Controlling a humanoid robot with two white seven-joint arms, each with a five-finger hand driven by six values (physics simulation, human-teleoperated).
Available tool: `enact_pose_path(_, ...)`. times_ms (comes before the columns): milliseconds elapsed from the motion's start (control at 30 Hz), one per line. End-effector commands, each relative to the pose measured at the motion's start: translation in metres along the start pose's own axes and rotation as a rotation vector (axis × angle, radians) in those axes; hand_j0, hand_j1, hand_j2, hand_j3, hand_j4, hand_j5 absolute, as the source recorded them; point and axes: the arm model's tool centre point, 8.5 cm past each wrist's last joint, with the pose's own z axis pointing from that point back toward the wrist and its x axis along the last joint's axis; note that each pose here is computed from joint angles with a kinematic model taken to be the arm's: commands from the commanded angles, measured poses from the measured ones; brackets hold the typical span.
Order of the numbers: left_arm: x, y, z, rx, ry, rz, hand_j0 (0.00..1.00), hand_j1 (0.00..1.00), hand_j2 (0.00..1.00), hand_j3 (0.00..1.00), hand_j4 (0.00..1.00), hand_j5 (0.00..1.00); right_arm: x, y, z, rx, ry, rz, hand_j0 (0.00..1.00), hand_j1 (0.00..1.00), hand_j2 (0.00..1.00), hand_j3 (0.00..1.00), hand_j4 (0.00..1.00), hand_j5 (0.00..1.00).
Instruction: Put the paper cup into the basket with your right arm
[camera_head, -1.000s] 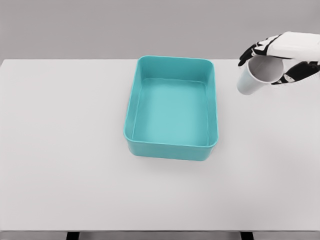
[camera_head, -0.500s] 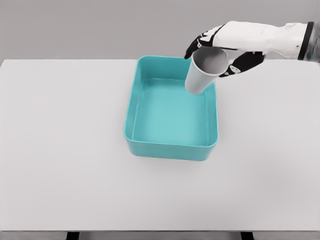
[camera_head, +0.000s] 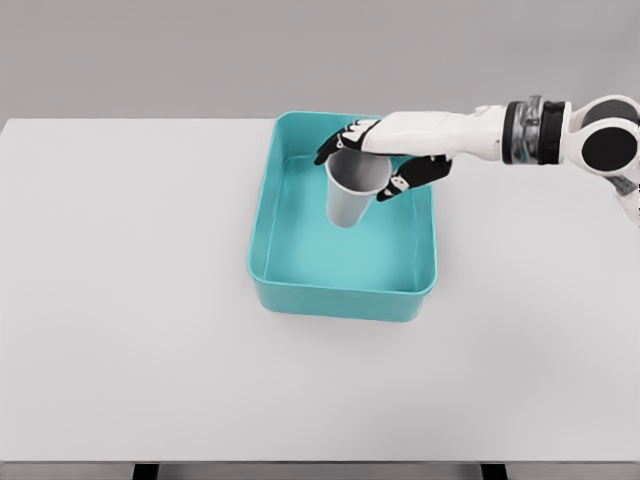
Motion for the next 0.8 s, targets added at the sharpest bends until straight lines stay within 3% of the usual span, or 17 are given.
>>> enact_pose_path(0, 0.0, 0.0, 0.0, 0.0, 0.0, -0.001, 1.0, 1.0, 1.0, 1.0, 1.0, 1.0, -0.001, 0.005, -0.006, 0.013, -0.004, -0.018, 0.73, 0.73, 0.73, 0.73, 0.73, 0.73)
enact_pose_path(233, 0.0, 0.0, 0.0, 0.0, 0.0, -0.001, 1.0, 1.0, 1.0, 1.0, 1.0, 1.0, -0.007, 0.012, -0.014, 0.03, 0.005, -0.031, 0.73, 0.73, 0.73, 0.73, 0.73, 0.73)
enact_pose_path(367, 0.0, 0.0, 0.0, 0.0, 0.0, -0.001, 1.0, 1.0, 1.0, 1.0, 1.0, 1.0, -0.008, 0.026, -0.018, 0.053, 0.003, -0.042, 0.73, 0.73, 0.73, 0.73, 0.73, 0.73)
enact_pose_path(433, 0.0, 0.0, 0.0, 0.0, 0.0, -0.001, 1.0, 1.0, 1.0, 1.0, 1.0, 1.0, -0.009, 0.025, -0.018, 0.053, 0.007, -0.041, 0.76, 0.76, 0.76, 0.76, 0.76, 0.76)
enact_pose_path(567, 0.0, 0.0, 0.0, 0.0, 0.0, -0.001, 1.0, 1.0, 1.0, 1.0, 1.0, 1.0, -0.008, 0.025, -0.018, 0.054, 0.015, -0.038, 0.99, 0.99, 0.99, 0.99, 0.99, 0.99)
enact_pose_path(767, 0.0, 0.0, 0.0, 0.0, 0.0, -0.001, 1.0, 1.0, 1.0, 1.0, 1.0, 1.0, -0.007, 0.024, -0.017, 0.054, 0.013, -0.035, 1.0, 1.0, 1.0, 1.0, 1.0, 1.0)
